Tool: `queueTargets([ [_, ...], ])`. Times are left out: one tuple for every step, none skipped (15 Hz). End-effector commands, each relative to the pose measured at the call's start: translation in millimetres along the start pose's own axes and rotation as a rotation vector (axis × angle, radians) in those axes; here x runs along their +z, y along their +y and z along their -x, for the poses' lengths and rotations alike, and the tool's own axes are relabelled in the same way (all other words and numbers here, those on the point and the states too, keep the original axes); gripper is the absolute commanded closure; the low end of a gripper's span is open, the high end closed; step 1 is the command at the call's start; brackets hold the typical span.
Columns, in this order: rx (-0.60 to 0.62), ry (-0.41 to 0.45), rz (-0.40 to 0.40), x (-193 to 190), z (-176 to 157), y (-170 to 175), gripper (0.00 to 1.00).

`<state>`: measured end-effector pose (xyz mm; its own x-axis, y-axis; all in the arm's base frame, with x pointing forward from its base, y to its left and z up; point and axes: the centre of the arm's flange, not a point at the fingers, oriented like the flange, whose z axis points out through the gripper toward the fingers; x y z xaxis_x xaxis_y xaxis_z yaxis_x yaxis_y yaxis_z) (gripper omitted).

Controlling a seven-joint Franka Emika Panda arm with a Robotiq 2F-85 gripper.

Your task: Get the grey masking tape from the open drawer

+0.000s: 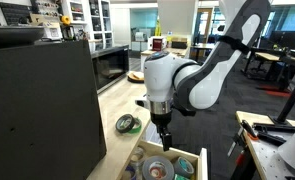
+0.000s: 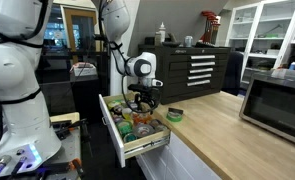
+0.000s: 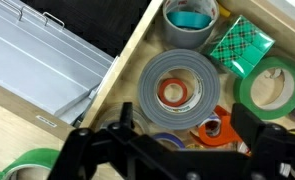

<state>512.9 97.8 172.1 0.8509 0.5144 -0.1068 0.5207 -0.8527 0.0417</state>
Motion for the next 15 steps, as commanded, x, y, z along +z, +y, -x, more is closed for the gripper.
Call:
queueTargets([
  [-0.014,-0.008,-0.002,26.0,-11.9,-10.9,0.00],
  [-0.022,-0.010,-0.014,33.0,-14.3,-15.9,0.00],
  [-0.026,-0.014,-0.019,39.9,-16.0,-18.2,0.00],
  [-0.033,-0.016,-0.021,46.4,-18.3,-21.7,0.00],
  [-0.036,-0.018,-0.023,52.7,-20.7,-24.8,0.00],
  [-0.039,-0.021,-0.024,60.1,-23.2,-26.0,0.00],
  [-0.045,-0.020,-0.030,65.9,-25.4,-27.9,0.00],
  [-0.044,-0.024,-0.029,73.2,-27.5,-29.9,0.00],
  [-0.047,-0.026,-0.036,79.1,-29.4,-31.7,0.00],
  [-0.051,-0.027,-0.043,83.9,-30.9,-32.9,0.00],
  [-0.053,-0.031,-0.049,90.4,-32.1,-34.7,0.00],
  [-0.056,-0.035,-0.053,96.5,-33.0,-36.2,0.00],
  [-0.057,-0.036,-0.059,102.2,-34.1,-37.8,0.00],
  [-0.053,-0.037,-0.059,107.5,-34.7,-39.9,0.00],
  [-0.051,-0.034,-0.059,112.6,-35.7,-42.3,0.00],
])
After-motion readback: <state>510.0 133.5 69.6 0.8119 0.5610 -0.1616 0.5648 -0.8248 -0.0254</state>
